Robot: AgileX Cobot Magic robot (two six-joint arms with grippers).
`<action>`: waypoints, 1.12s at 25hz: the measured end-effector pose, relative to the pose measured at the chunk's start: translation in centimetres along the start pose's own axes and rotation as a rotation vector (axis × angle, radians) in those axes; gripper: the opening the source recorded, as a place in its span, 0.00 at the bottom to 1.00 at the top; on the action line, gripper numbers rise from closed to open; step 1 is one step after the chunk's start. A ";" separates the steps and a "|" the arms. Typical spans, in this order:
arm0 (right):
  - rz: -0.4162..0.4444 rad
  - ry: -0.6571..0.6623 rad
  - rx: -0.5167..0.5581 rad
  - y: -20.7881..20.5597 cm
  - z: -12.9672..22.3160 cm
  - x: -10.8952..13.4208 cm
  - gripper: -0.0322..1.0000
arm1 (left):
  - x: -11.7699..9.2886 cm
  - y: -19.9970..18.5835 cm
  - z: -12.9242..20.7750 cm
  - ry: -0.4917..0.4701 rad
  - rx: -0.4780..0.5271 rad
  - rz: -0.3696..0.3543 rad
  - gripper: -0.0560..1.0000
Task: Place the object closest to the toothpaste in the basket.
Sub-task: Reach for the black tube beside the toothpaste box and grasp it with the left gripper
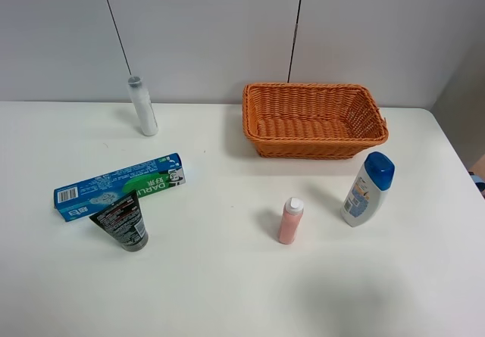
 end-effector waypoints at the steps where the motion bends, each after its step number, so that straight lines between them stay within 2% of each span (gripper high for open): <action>1: 0.000 0.000 0.000 0.0 0.0 0.0 0.99 | 0.0 0.0 0.0 0.000 0.000 0.000 0.90; 17: 0.000 0.000 0.000 0.0 0.0 0.0 0.99 | 0.1 0.0 -0.3 -0.018 -0.001 -0.005 0.90; 22: 0.000 0.000 0.000 0.0 0.0 0.0 0.99 | 1.0 1.1 -5.2 -0.032 -0.060 -0.012 0.90; 28: 0.000 0.000 0.000 0.0 0.0 0.0 0.99 | 0.6 6.3 -9.9 -0.051 0.022 0.092 0.87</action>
Point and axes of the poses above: a point on each arm's last joint axis where the gripper is mounted, y pointing out along that axis toward the gripper, x along the wrist's bending axis when the last joint is at zero, z = x × y, the point moved 5 cm from there along y, pointing out along that axis toward the gripper, and after that the axes turned 6 degrees about y, right-handed, at the moved point
